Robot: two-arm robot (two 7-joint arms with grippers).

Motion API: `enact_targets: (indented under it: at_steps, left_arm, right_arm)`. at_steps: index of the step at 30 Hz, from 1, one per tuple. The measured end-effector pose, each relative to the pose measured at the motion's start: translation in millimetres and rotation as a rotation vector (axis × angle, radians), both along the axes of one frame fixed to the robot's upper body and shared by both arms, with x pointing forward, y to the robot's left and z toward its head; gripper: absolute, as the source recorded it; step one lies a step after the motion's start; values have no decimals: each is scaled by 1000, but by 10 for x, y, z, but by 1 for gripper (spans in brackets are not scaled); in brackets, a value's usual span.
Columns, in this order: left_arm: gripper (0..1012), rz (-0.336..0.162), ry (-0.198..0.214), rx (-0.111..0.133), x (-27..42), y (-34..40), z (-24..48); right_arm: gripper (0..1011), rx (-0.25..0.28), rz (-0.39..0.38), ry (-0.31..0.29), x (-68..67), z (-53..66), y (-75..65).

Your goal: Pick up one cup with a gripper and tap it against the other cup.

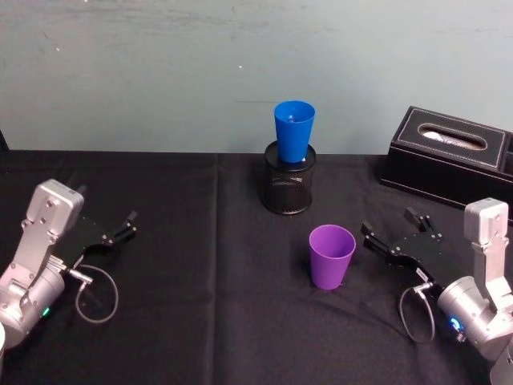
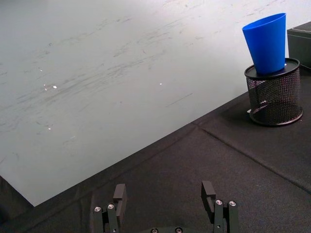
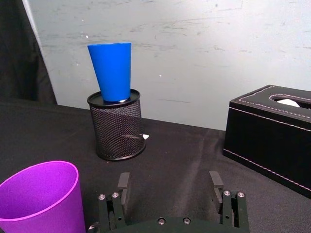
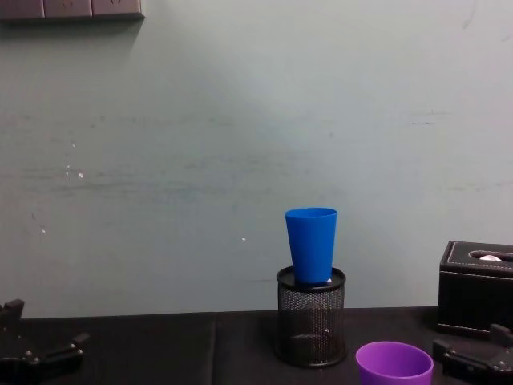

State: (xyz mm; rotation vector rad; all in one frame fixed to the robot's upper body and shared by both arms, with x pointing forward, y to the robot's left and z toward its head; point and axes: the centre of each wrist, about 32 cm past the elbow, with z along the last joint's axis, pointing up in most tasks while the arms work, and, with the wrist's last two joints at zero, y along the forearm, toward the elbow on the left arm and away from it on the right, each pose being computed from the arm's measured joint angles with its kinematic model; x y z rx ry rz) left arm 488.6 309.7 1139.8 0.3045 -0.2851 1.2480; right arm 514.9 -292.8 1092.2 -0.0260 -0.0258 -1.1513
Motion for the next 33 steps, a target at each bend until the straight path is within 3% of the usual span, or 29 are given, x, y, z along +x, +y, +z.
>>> enact_targets:
  at_steps: [33]
  left_arm:
    - [1011, 0, 0, 0, 0, 0, 0]
  right_arm:
    - [1003, 0, 0, -1, 1, 3, 0]
